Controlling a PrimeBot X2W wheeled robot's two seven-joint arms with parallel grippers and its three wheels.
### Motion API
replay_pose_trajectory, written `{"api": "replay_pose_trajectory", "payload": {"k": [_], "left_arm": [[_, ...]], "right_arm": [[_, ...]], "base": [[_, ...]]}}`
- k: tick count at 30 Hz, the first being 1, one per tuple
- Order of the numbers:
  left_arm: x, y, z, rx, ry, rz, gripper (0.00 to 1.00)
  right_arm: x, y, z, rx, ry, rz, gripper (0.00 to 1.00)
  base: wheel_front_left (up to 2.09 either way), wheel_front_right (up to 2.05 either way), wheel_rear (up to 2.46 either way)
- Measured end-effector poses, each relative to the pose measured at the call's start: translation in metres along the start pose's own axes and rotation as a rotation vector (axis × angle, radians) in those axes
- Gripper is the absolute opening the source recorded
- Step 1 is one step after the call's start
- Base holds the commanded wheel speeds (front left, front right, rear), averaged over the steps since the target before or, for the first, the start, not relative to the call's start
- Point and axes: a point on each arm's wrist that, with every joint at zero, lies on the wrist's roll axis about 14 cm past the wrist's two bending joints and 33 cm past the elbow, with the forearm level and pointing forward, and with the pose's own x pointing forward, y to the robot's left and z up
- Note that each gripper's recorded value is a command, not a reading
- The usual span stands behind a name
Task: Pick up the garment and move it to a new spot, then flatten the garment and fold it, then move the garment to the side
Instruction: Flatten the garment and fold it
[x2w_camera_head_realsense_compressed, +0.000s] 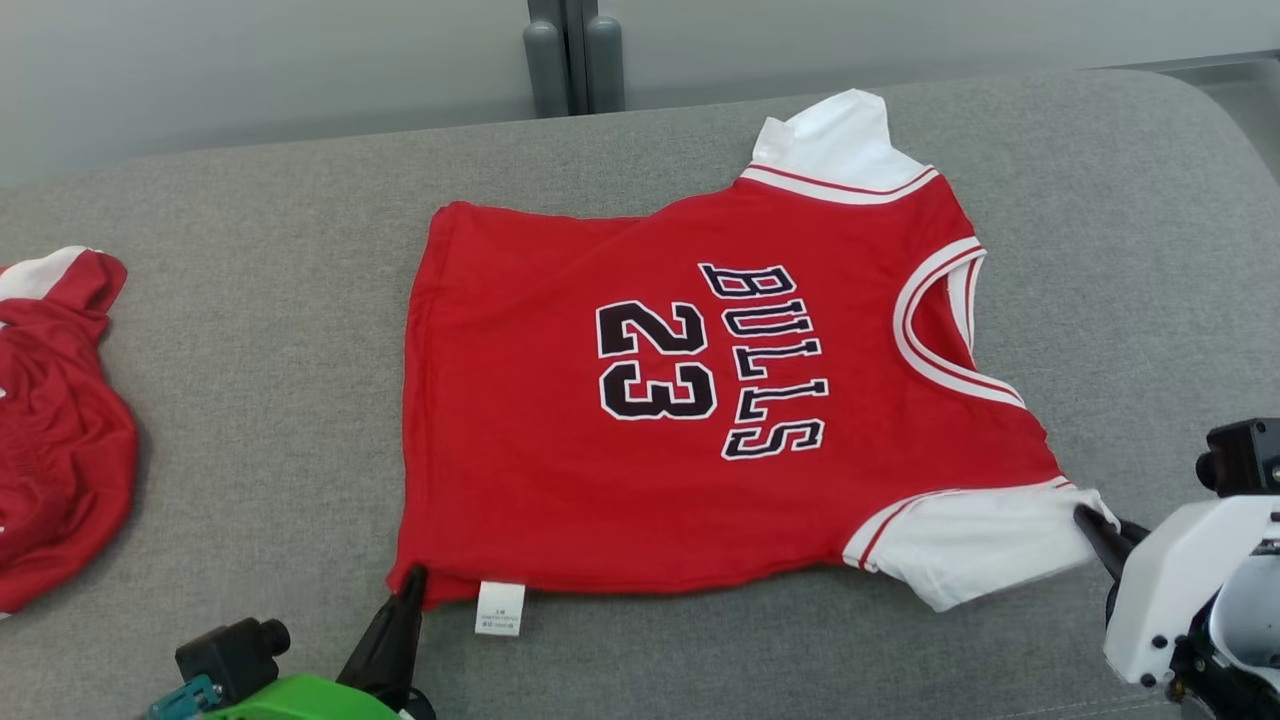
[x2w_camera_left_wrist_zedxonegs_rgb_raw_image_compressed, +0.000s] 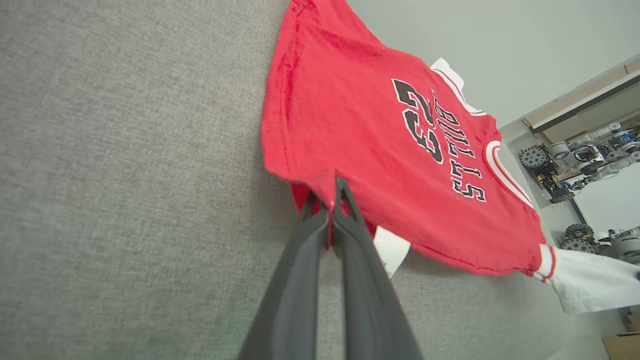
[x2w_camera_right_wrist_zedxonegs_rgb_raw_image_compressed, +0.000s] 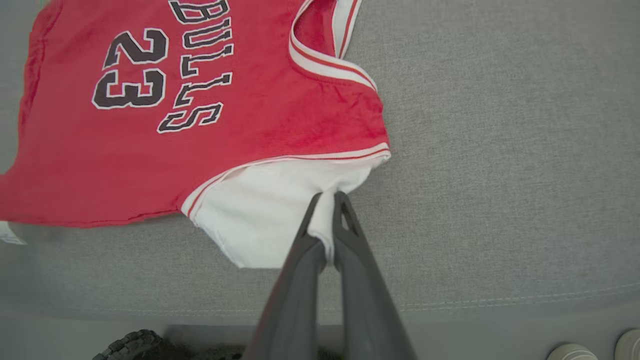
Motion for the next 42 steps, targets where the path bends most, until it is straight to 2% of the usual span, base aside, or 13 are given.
{"api": "replay_pose_trajectory", "payload": {"k": [10, 21, 40, 41, 42], "left_arm": [[0.037, -0.019, 0.019, 0.045, -0.007, -0.057, 0.00], [0.073, -0.014, 0.033, 0.062, -0.045, -0.037, 0.00], [0.103, 0.004, 0.043, 0.078, -0.068, 0.007, 0.00], [0.104, 0.004, 0.042, 0.078, -0.067, 0.008, 0.31], [0.105, 0.004, 0.042, 0.076, -0.066, 0.010, 1.00]], "right_arm": [[0.036, 0.018, 0.041, -0.062, -0.091, 0.086, 0.00], [0.079, 0.017, 0.086, -0.094, -0.256, 0.082, 0.00], [0.120, 0.018, 0.100, -0.112, -0.320, 0.083, 0.00], [0.119, 0.019, 0.103, -0.108, -0.336, 0.084, 0.27], [0.119, 0.019, 0.106, -0.103, -0.349, 0.086, 1.00]], "base": [[0.00, 0.00, 0.00], [0.00, 0.00, 0.00], [0.00, 0.00, 0.00], [0.00, 0.00, 0.00], [0.00, 0.00, 0.00]]}}
